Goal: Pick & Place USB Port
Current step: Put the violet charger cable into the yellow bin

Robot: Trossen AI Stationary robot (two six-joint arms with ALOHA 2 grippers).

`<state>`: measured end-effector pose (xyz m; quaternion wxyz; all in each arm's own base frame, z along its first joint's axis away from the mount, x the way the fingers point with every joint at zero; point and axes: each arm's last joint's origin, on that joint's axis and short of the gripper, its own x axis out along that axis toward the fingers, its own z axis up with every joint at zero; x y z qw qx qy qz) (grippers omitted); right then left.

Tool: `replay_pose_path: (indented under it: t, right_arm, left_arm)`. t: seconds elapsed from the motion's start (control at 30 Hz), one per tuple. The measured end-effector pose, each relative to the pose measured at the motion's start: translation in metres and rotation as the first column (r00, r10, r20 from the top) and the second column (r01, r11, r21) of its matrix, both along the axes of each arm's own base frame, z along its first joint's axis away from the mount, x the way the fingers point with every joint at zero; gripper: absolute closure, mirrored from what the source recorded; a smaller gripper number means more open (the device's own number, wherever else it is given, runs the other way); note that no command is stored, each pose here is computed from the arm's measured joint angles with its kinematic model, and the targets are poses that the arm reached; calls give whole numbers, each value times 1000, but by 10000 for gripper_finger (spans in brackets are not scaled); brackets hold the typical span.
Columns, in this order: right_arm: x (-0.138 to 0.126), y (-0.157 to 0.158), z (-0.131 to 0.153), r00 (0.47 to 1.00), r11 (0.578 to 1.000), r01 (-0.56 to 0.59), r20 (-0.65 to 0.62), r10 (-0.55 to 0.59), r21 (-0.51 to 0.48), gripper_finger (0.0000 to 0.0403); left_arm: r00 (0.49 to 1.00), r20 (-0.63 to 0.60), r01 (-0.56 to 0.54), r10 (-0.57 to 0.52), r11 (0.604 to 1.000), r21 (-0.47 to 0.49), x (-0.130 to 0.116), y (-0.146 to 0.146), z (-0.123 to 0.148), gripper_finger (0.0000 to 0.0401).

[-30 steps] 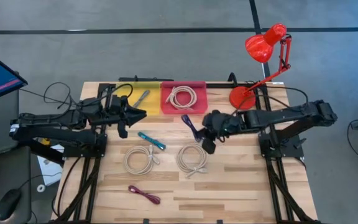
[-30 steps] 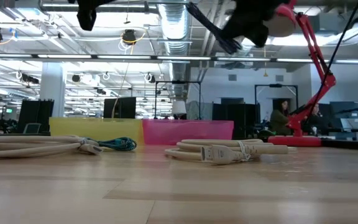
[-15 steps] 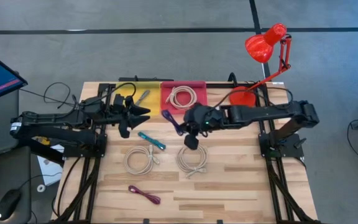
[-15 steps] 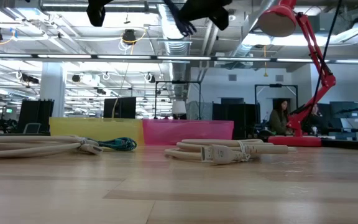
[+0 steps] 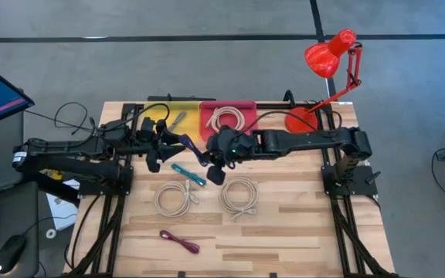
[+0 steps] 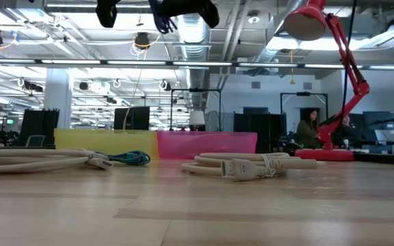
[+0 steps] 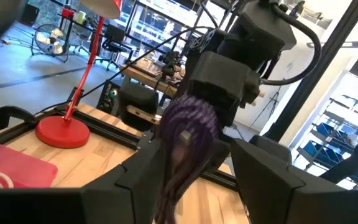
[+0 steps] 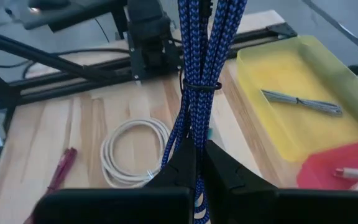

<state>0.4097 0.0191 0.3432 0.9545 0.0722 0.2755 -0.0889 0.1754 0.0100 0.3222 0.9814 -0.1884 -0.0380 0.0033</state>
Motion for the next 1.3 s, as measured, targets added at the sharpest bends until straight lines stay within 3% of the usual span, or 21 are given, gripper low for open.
replay_pose_path:
  t: [0.4,0.8,0.9,1.3]
  right_arm:
    - [17,-5,2,1000,1000,-17,-3,17,-6,403]
    - [16,-5,3,1000,999,-26,-5,26,-19,403]
    - [16,-5,3,1000,999,-30,-7,30,-25,402]
    - [10,0,7,996,996,-91,-16,91,9,311]
  left_arm:
    - [1000,2,-1,1,1000,0,0,0,0,237]
    - [1000,-1,-9,9,1000,4,0,0,0,376]
    - [1000,0,-9,9,1000,5,0,0,0,384]
    - [999,1,-48,48,998,49,0,1,0,384]
